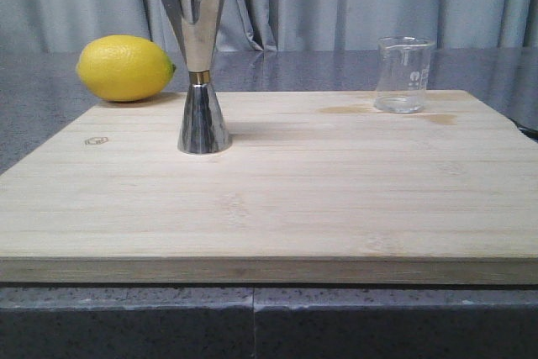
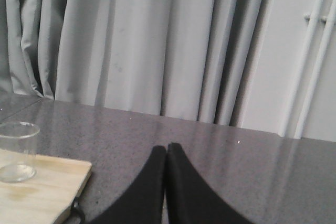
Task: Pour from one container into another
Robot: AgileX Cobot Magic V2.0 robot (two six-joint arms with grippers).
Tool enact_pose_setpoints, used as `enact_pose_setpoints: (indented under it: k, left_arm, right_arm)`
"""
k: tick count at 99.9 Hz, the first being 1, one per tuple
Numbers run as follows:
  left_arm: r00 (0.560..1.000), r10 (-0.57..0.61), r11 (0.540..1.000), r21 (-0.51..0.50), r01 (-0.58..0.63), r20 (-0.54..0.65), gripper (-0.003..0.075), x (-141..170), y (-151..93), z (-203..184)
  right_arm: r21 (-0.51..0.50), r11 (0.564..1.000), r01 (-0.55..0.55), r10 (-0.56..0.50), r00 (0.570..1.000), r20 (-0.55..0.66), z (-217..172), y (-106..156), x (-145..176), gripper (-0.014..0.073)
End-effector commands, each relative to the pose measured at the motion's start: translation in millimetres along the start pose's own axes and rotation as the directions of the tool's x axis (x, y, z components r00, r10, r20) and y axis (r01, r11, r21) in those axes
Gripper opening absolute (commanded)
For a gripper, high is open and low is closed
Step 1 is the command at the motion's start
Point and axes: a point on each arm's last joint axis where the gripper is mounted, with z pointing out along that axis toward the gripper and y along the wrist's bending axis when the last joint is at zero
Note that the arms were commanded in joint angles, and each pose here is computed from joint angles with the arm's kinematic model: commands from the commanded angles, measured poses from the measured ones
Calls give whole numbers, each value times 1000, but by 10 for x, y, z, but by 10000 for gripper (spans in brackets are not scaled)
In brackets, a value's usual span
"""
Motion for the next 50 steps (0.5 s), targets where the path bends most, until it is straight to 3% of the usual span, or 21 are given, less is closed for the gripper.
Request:
enact_pose_setpoints:
  k: [1,50]
  left_arm:
    - [998,-11,1000,4,11,63,-19,17,-1,-14]
    - [998,-11,1000,4,11,63,-19,17,-1,-14]
  right_arm:
    - [8,1000,-3,3,995,103,-24,2,-55,-57]
    - [-47,997,-57,58,998,7,-11,83,292,-57]
